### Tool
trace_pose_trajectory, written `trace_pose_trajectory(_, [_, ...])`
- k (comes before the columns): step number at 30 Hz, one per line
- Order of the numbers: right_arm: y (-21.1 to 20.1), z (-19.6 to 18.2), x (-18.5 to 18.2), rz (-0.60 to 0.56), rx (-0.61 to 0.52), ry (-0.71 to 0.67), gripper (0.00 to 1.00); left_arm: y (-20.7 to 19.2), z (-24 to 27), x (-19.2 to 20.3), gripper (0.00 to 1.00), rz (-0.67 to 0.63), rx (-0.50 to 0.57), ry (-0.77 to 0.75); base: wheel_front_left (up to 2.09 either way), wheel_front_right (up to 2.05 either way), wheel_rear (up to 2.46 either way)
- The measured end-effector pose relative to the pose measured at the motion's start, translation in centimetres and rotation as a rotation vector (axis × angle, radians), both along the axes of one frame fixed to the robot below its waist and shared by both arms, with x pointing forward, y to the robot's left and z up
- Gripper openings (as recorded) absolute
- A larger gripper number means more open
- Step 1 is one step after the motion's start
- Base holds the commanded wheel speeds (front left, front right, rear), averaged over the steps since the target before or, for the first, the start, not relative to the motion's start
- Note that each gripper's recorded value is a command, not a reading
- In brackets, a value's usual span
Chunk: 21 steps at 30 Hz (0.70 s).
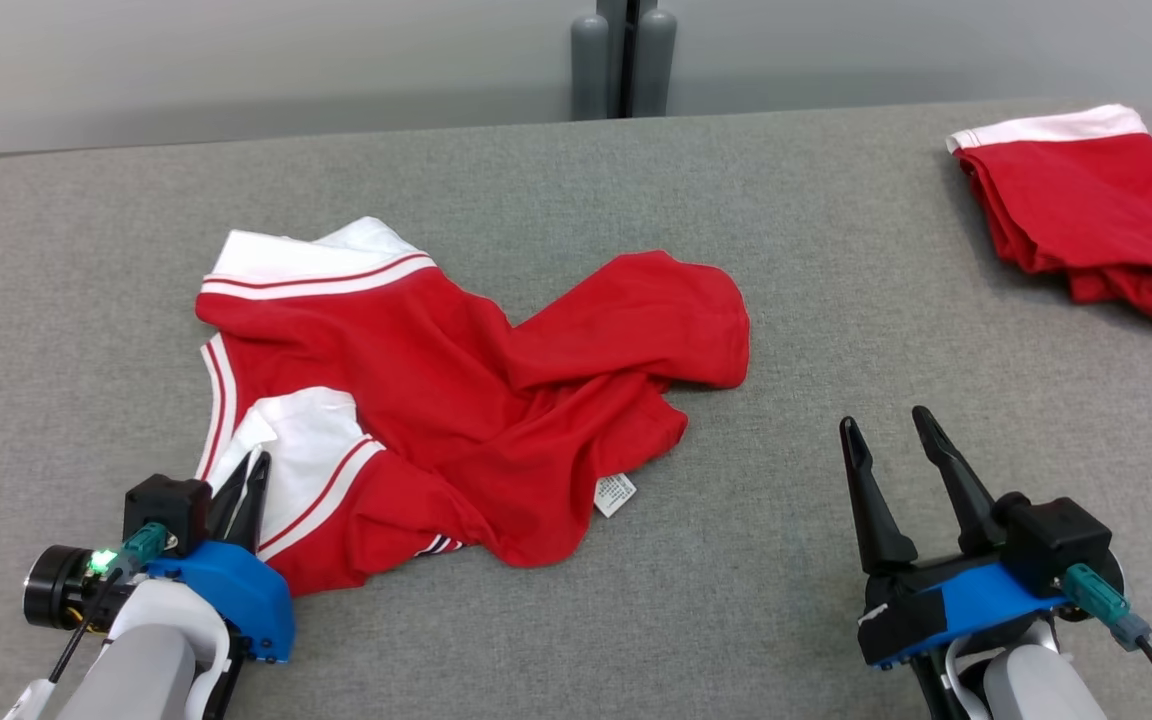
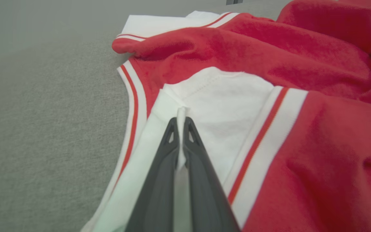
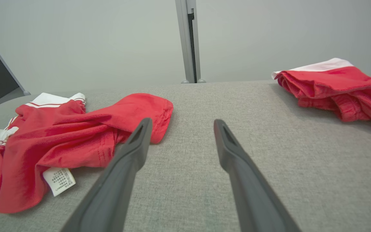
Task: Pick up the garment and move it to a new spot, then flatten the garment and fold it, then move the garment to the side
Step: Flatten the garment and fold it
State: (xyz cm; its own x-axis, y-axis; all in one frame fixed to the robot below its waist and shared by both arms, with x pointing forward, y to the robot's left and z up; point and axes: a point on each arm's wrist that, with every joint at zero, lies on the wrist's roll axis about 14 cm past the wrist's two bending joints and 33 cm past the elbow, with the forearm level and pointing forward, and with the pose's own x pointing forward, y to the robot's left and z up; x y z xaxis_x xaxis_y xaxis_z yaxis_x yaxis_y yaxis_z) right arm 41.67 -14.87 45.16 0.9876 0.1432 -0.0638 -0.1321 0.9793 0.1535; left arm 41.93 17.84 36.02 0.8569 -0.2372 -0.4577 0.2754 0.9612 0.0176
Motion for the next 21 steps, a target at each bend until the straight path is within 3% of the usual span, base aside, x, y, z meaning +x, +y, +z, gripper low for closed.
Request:
trace_pose_trajectory(11, [1.5, 1.1, -0.8, 0.039, 0.015, -0.024, 1.00, -0.3, 5.2, -0.5, 0.00, 0.041, -0.104, -0.170, 0.00, 0.00, 0.00])
trace_pose_trajectory(21, [2.9, 1.3, -1.0, 0.074, 0.024, -0.027, 1.00, -1.4, 5.6, -7.5, 0.00, 0.099, -0.198, -0.173, 0.00, 0.00, 0.00])
